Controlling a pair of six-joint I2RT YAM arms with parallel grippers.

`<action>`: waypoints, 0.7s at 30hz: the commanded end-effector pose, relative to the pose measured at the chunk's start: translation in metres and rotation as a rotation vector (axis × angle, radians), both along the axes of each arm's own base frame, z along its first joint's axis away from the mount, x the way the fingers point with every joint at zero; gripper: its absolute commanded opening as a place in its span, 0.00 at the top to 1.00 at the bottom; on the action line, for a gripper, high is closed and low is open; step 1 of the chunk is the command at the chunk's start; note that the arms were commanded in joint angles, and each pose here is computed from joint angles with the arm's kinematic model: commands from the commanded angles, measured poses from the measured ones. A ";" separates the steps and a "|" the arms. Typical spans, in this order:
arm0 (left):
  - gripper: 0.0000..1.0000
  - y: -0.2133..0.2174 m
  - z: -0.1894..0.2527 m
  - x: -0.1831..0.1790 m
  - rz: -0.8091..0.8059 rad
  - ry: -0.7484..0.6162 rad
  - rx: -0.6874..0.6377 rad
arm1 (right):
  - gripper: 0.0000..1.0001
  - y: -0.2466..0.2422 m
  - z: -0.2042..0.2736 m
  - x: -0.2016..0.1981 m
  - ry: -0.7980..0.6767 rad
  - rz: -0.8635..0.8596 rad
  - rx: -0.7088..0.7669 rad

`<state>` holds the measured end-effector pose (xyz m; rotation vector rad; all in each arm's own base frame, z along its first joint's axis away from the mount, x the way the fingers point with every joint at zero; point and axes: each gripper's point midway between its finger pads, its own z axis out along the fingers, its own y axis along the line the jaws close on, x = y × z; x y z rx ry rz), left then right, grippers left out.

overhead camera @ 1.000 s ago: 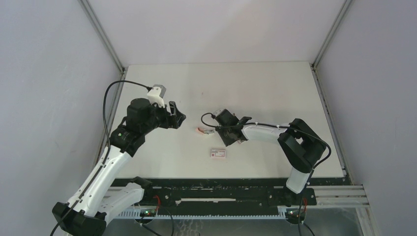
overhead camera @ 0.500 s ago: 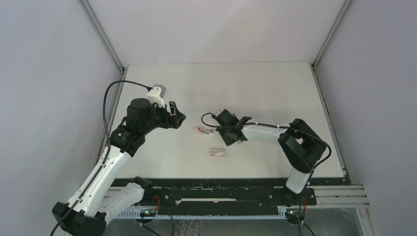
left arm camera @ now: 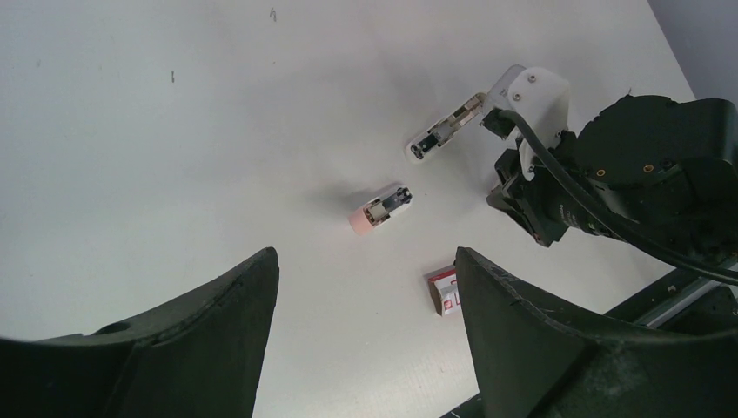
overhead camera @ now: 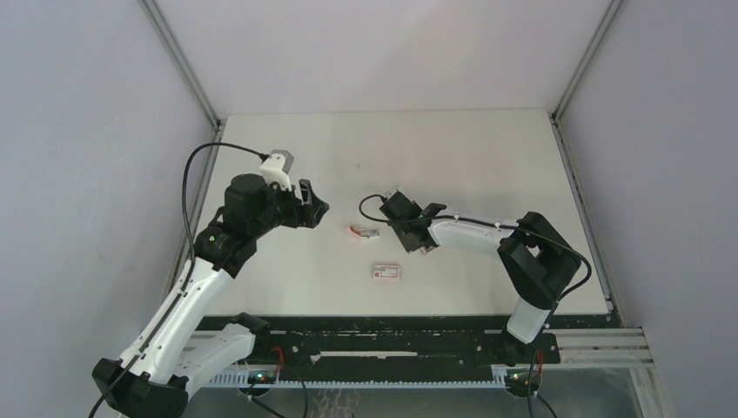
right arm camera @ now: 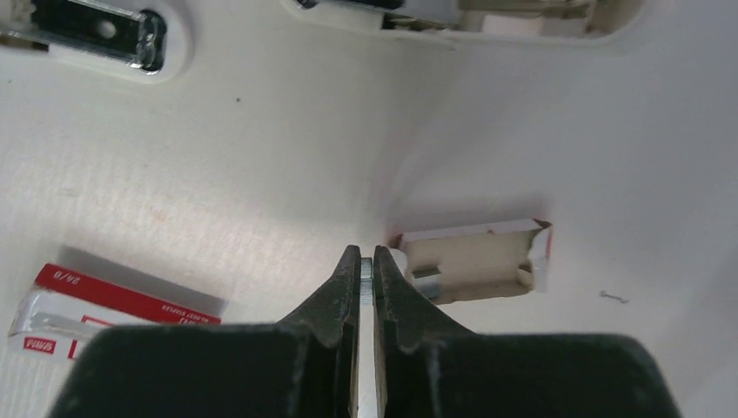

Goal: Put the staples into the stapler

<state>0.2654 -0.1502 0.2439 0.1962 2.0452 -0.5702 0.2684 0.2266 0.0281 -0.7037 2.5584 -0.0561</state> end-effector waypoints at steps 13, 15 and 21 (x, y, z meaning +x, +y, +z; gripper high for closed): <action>0.22 0.001 0.004 0.000 -0.012 -0.033 0.001 | 1.00 0.005 0.013 0.029 -0.195 -0.042 -0.227; 0.22 0.001 0.004 0.000 -0.012 -0.033 0.000 | 1.00 0.006 0.012 0.029 -0.203 -0.036 -0.242; 0.22 0.001 0.004 -0.001 -0.013 -0.034 -0.002 | 1.00 0.001 0.002 0.028 -0.244 -0.008 -0.377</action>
